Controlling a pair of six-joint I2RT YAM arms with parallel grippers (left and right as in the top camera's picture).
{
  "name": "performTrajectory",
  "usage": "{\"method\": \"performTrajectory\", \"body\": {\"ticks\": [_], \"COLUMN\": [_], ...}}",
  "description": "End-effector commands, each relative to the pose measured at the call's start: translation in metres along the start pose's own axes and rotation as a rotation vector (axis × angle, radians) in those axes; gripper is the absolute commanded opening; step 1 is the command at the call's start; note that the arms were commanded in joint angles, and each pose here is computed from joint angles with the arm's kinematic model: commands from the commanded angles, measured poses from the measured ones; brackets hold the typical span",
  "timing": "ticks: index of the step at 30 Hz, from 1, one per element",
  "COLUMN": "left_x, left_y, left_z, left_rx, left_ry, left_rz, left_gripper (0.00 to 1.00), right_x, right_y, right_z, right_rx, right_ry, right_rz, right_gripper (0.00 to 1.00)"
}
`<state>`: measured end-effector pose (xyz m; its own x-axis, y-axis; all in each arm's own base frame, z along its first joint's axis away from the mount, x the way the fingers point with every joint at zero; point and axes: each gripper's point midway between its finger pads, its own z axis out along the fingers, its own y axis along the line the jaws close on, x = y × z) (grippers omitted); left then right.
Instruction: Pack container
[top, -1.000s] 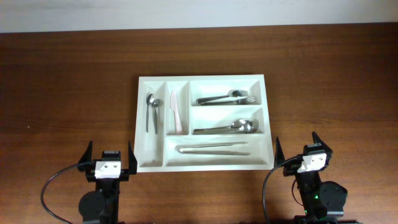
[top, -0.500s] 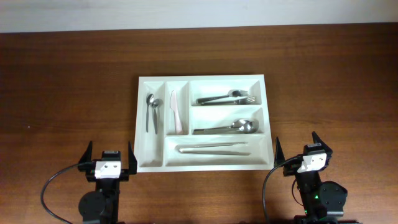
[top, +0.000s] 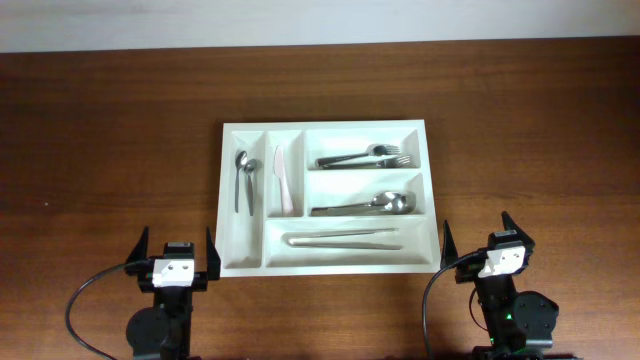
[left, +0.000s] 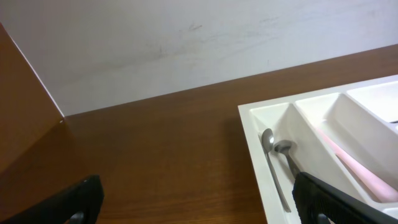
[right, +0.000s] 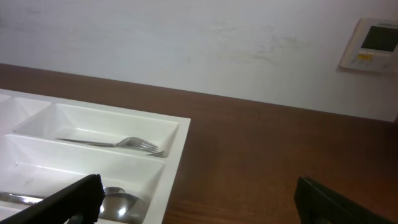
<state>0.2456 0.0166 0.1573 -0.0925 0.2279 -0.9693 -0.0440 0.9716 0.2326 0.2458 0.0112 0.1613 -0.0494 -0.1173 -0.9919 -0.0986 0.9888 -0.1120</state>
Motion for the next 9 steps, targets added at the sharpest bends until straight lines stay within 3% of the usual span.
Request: {"method": "performTrajectory", "body": {"ticks": [1,9], "left_x": [0.001,0.001], "left_y": [-0.0001,-0.0001], "left_z": [-0.0002,-0.0002], "left_rx": [-0.003,-0.003], "left_ry": [0.0,0.0], "left_rz": [0.005,0.005], "left_gripper": [0.99,0.99], "right_x": [0.0022,0.0022], "right_y": [-0.0001,-0.0001], "right_z": [-0.0002,-0.0002], "right_rx": [0.007,0.007], "right_ry": [0.004,0.004], "right_rz": [0.01,0.01], "right_gripper": [0.99,0.99]}}
